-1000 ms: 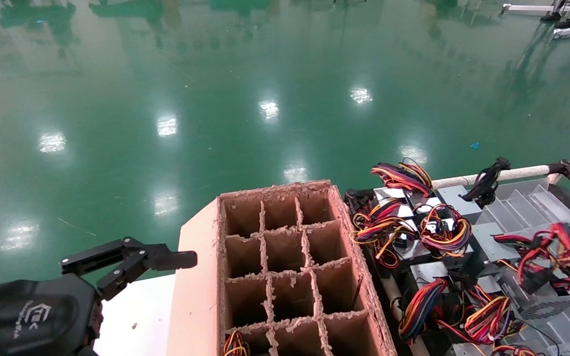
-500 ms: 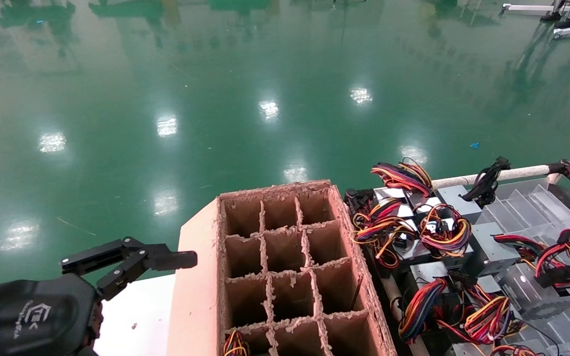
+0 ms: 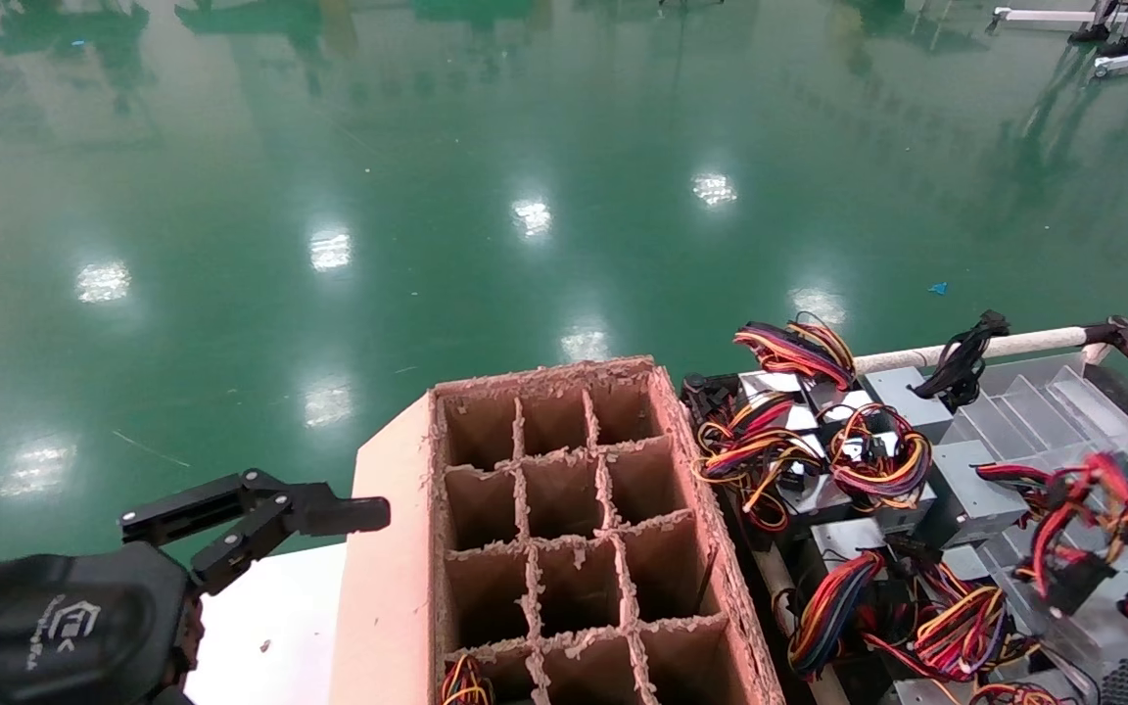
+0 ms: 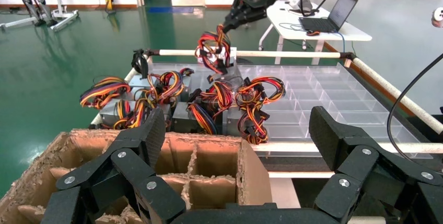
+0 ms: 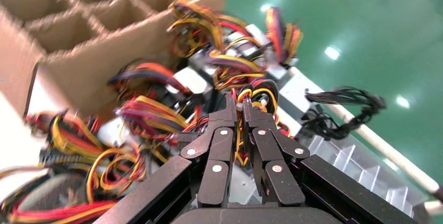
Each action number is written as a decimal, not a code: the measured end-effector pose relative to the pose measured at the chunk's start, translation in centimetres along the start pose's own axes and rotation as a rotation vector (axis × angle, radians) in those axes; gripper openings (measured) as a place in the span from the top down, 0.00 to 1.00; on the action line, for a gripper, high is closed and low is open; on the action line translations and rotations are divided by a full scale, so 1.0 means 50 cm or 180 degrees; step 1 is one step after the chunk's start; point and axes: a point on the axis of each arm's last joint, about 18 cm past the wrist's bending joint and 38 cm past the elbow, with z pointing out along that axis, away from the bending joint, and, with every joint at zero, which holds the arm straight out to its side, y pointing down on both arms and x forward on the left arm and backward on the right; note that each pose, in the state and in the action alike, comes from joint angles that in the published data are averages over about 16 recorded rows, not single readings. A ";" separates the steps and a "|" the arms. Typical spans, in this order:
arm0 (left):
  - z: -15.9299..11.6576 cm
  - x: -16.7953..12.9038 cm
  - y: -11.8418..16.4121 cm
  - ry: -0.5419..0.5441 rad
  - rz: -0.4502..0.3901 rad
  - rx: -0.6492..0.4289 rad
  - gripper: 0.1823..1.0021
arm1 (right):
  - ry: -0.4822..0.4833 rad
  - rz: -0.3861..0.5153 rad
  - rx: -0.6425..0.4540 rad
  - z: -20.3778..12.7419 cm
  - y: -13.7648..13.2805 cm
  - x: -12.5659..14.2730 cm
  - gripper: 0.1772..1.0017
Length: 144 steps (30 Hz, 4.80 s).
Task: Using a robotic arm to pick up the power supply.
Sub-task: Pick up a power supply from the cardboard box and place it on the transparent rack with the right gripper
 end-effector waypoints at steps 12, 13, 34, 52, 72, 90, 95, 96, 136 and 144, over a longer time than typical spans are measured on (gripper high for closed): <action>0.000 0.000 0.000 0.0000 0.0000 0.0000 0.00 | -0.0321 -0.0793 -0.0173 0.056 -0.038 0.003 0.98; 0.000 0.000 0.000 0.0000 0.0000 0.0000 0.00 | -0.0332 -0.0851 -0.0190 0.060 -0.039 0.005 0.98; 0.000 0.000 0.000 0.0000 0.0000 0.0000 0.00 | -0.0141 -0.2214 -0.0411 0.079 -0.069 0.065 0.98; 0.000 0.000 0.000 0.0000 0.0000 0.0000 0.00 | -0.0141 -0.2756 -0.0614 0.068 -0.076 0.067 0.98; 0.000 0.000 0.000 0.0000 0.0000 0.0000 0.00 | -0.0092 -0.2928 -0.0731 0.061 -0.066 0.073 0.98; 0.000 0.000 0.000 0.0000 0.0000 0.0000 0.00 | -0.0112 -0.2792 -0.0779 0.030 -0.033 0.054 0.98; 0.000 0.000 0.000 0.0000 0.0000 0.0000 0.00 | -0.0115 -0.2708 -0.0793 0.011 -0.020 0.043 0.98; 0.000 0.000 0.000 0.0000 0.0000 0.0000 0.00 | -0.0117 -0.2689 -0.0796 0.008 -0.017 0.040 0.98; 0.000 0.000 0.000 0.0000 0.0000 0.0000 0.00 | 0.0337 -0.0732 0.0233 0.060 0.075 -0.005 0.98; 0.000 0.000 0.000 0.0000 0.0000 0.0000 0.00 | 0.0535 -0.0320 0.0477 0.069 0.105 -0.021 0.98</action>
